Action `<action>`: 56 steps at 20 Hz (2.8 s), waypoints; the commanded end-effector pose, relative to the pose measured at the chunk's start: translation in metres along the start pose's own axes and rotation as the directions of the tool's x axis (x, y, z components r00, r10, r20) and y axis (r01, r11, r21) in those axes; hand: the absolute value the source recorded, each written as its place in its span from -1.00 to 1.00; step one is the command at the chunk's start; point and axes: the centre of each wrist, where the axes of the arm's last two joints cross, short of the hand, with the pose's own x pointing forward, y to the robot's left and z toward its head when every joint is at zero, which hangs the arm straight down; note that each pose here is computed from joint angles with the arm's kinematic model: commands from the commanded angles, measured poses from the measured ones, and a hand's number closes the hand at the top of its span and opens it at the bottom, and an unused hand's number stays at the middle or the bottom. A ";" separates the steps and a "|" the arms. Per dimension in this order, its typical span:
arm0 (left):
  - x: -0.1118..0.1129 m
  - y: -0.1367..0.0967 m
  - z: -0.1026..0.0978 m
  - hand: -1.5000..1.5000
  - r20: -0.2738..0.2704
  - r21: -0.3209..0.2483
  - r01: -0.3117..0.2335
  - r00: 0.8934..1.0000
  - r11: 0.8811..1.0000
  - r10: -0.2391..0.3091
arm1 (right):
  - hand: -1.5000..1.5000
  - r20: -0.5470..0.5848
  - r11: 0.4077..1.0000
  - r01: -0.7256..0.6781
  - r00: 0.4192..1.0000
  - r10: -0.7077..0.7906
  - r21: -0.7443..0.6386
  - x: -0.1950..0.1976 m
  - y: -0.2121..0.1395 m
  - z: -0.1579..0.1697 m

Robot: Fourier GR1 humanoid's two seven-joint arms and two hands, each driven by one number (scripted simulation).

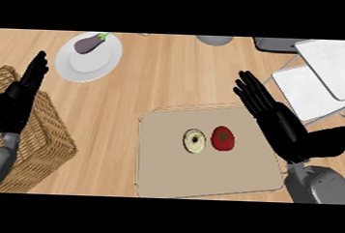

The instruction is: Pick the cupcake from the tray and place it in the tiered shelf

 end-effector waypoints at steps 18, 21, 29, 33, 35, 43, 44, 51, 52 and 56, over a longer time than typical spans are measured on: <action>0.013 -0.044 0.070 0.00 -0.095 -0.113 -0.289 0.956 0.951 0.279 | -1.00 -0.060 0.934 -0.214 0.977 0.206 -0.287 -0.051 0.005 0.056; 0.019 -0.043 0.048 0.00 -0.055 -0.122 -0.267 0.963 0.956 0.262 | -1.00 -0.123 0.915 -0.302 0.953 0.279 -0.268 -0.015 0.006 0.059; 0.028 -0.028 0.047 0.00 -0.081 -0.135 -0.265 0.963 0.955 0.256 | -1.00 -0.292 0.799 -0.587 0.792 0.536 -0.129 0.036 0.015 0.038; 0.017 -0.035 0.054 0.00 -0.092 -0.147 -0.274 0.961 0.950 0.263 | -1.00 -0.331 0.812 -0.581 0.777 0.536 -0.049 0.051 0.053 0.029; 0.018 -0.018 0.054 0.00 -0.075 -0.130 -0.277 0.960 0.952 0.269 | -1.00 -0.346 0.820 -0.570 0.780 0.521 -0.048 0.038 0.065 0.021; 0.029 -0.025 0.046 0.00 -0.069 -0.128 -0.279 0.960 0.952 0.272 | -1.00 -0.444 0.697 -0.709 0.594 0.671 0.105 0.012 0.081 -0.007; 0.023 -0.044 0.036 0.00 -0.092 -0.129 -0.275 0.960 0.953 0.265 | -1.00 -0.452 0.686 -0.720 0.580 0.677 0.103 0.010 0.074 -0.023; 0.016 -0.038 0.062 0.00 -0.072 -0.134 -0.273 0.961 0.953 0.265 | -1.00 -0.453 0.680 -0.720 0.564 0.691 0.140 -0.002 0.092 -0.023; 0.009 -0.038 0.037 0.00 -0.068 -0.115 -0.276 0.961 0.954 0.270 | -1.00 -0.453 0.669 -0.728 0.551 0.701 0.150 -0.006 0.082 -0.034; 0.025 -0.044 0.042 0.00 -0.091 -0.134 -0.258 0.965 0.957 0.247 | -1.00 -0.494 0.672 -0.696 0.504 0.708 0.252 -0.003 0.106 -0.048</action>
